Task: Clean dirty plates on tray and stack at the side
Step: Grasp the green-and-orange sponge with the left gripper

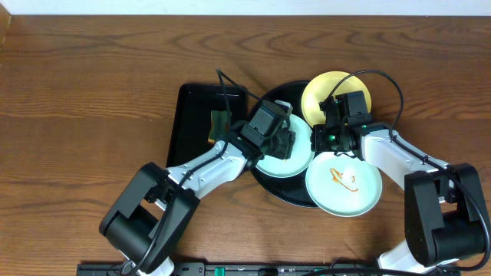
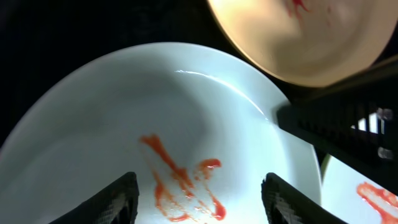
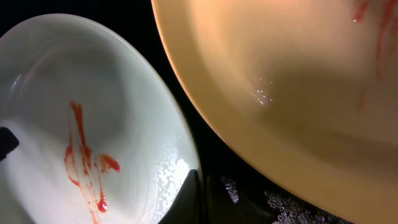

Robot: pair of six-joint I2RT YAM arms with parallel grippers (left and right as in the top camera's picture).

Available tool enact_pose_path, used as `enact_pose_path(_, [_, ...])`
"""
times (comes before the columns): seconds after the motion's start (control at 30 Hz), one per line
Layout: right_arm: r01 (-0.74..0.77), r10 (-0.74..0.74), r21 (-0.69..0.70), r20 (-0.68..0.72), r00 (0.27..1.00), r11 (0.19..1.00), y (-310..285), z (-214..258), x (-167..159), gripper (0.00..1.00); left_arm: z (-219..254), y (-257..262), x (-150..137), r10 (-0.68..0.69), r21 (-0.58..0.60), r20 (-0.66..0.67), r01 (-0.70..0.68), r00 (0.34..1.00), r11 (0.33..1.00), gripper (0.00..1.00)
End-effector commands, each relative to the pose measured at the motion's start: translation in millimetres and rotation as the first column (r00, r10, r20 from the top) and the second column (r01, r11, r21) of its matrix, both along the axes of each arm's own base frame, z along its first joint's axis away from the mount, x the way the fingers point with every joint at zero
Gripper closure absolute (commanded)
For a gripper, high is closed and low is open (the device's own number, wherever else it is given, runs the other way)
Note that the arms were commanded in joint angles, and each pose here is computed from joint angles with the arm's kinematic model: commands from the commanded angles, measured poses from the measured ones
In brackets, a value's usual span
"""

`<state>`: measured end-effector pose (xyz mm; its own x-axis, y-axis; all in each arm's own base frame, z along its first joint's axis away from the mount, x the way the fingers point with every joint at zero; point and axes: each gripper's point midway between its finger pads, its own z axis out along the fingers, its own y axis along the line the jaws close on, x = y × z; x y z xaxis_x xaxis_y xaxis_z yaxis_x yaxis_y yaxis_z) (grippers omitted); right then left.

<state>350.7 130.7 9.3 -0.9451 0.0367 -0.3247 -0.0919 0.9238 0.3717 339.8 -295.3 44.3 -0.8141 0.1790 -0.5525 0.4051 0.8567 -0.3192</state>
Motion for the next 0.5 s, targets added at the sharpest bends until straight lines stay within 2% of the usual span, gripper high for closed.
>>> enact_pose_path(0.0, [0.025, -0.025, -0.019, 0.007, 1.0, 1.0, -3, 0, 6, 0.99, 29, 18, 24, 0.052, 0.011, 0.094, -0.053, 0.994, 0.999, 0.37])
enact_pose_path(0.13, [0.025, -0.025, -0.018, 0.012, 1.0, 1.0, -3, 1, 7, 0.99, 61, 65, 50, 0.12, 0.113, 0.238, -0.15, 0.964, 0.982, 0.37])
enact_pose_path(0.23, [0.026, -0.025, -0.017, 0.016, 1.0, 1.0, -3, 1, 8, 0.99, 71, 101, 62, 0.172, 0.172, 0.282, -0.226, 0.944, 0.959, 0.36])
enact_pose_path(0.47, [0.031, -0.031, -0.014, 0.015, 0.999, 0.999, -2, 2, 8, 0.99, 39, 154, 64, 0.267, 0.266, 0.182, -0.308, 0.946, 0.913, 0.36])
